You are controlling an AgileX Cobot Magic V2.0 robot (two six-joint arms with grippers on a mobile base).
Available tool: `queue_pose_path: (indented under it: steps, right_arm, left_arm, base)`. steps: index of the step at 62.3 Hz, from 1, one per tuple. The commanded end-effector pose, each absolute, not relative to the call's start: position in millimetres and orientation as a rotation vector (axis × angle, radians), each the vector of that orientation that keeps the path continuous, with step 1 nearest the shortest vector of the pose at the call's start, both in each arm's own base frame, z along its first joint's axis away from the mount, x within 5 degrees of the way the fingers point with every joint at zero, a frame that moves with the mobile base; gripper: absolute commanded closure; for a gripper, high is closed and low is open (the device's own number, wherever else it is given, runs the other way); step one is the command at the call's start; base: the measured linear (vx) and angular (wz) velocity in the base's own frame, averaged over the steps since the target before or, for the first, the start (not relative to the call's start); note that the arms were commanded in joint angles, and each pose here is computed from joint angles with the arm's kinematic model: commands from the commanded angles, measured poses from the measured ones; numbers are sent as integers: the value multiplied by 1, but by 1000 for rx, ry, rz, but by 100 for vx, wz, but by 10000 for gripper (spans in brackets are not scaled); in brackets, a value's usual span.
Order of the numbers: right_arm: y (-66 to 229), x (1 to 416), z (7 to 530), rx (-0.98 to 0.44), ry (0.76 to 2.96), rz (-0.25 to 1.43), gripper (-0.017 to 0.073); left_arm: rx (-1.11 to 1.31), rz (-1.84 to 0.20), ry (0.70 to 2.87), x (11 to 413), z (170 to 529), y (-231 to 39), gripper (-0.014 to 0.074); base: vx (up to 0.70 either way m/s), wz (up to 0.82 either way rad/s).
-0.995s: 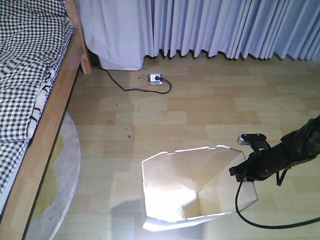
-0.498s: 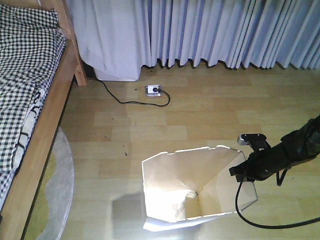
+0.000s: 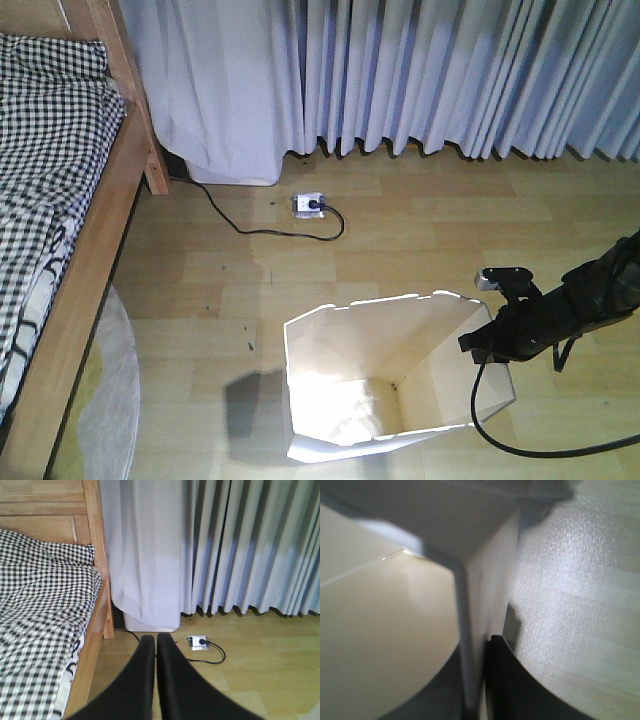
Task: Move trash bin to bedside with robot
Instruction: 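Carry the held bin with the right gripper toward the bed, then bring the bin beside the bed frame near the curtains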
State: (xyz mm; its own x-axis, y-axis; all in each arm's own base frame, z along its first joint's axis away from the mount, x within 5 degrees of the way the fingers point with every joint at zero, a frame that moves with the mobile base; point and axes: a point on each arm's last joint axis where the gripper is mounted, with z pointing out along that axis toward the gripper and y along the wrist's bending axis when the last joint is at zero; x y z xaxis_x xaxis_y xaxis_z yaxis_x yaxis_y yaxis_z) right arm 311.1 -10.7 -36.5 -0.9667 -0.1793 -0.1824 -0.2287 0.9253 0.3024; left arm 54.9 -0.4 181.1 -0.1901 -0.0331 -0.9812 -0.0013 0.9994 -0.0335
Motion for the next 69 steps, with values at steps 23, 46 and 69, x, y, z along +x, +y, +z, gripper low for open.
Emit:
queue_pose_path:
  steps: [23, 46, 69]
  right_arm:
    - [0, 324, -6, -298, 2818, 691, 566]
    - [0, 324, -6, -298, 2818, 691, 566]
    - [0, 324, -6, -298, 2818, 691, 566]
  left_arm:
    - [-30, -36, 1697, 56, 182, 0, 600]
    - [-30, -36, 1697, 56, 182, 0, 600]
    - [-30, -36, 1697, 56, 182, 0, 600]
  base:
    - [24, 6]
    - [19, 5]
    - [18, 0]
